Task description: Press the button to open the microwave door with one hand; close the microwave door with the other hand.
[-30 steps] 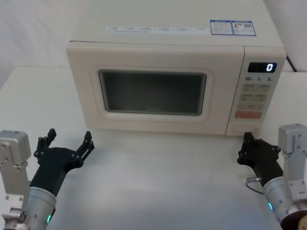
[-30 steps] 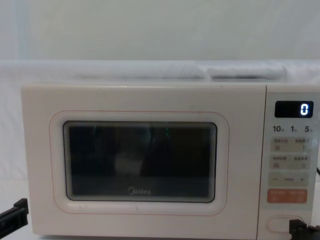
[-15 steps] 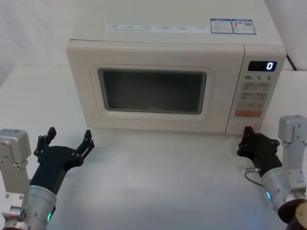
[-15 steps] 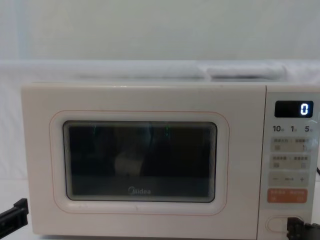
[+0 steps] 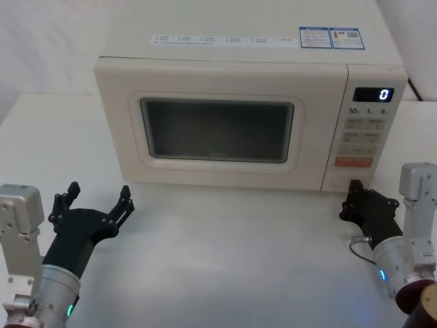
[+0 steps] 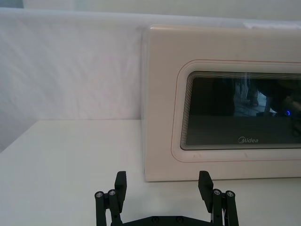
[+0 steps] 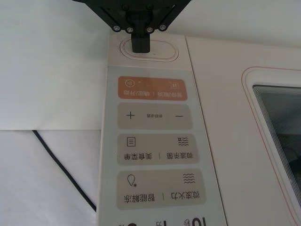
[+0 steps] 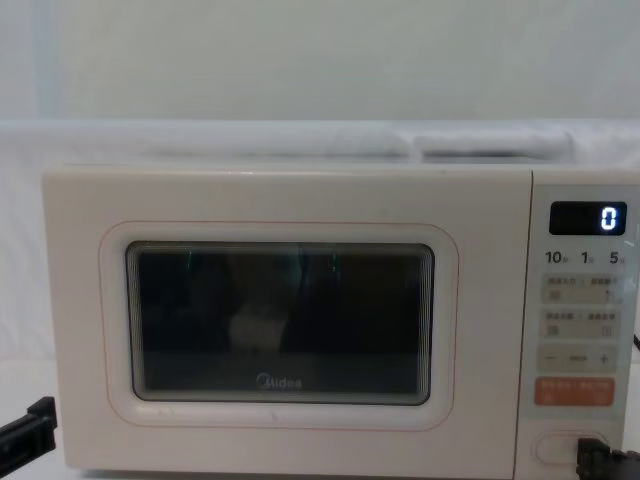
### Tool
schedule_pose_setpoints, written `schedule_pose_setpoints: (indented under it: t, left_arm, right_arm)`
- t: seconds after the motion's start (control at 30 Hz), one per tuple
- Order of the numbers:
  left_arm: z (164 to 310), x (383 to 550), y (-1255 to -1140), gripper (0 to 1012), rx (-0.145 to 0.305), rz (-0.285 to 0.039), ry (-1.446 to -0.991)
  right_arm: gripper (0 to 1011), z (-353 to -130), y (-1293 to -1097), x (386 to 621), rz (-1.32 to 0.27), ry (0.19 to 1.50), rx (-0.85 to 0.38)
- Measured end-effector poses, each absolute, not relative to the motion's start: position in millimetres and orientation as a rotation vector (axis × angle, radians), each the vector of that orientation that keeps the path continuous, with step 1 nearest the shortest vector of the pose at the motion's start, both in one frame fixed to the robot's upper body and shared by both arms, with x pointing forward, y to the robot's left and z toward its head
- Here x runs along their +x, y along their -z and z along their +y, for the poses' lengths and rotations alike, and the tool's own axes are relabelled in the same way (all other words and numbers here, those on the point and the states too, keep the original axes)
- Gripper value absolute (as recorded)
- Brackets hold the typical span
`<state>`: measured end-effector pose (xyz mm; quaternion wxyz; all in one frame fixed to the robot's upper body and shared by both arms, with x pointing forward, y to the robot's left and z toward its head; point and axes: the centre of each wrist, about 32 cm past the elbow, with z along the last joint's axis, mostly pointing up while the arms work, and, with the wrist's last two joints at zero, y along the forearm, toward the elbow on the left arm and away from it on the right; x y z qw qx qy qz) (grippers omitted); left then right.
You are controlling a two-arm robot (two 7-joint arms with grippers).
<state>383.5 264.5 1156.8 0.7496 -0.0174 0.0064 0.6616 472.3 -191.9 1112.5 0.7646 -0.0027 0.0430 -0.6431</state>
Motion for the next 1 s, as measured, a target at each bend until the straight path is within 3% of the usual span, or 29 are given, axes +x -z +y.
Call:
schedule_pose_setpoints:
  t: [1.0]
  left_arm:
    - [264.5,383.5,-1156.8,1001,-0.038,0.014,-1.446]
  right_arm:
    - [0,-185.6,-1113.5,483.3,0.087,1.388,0.000]
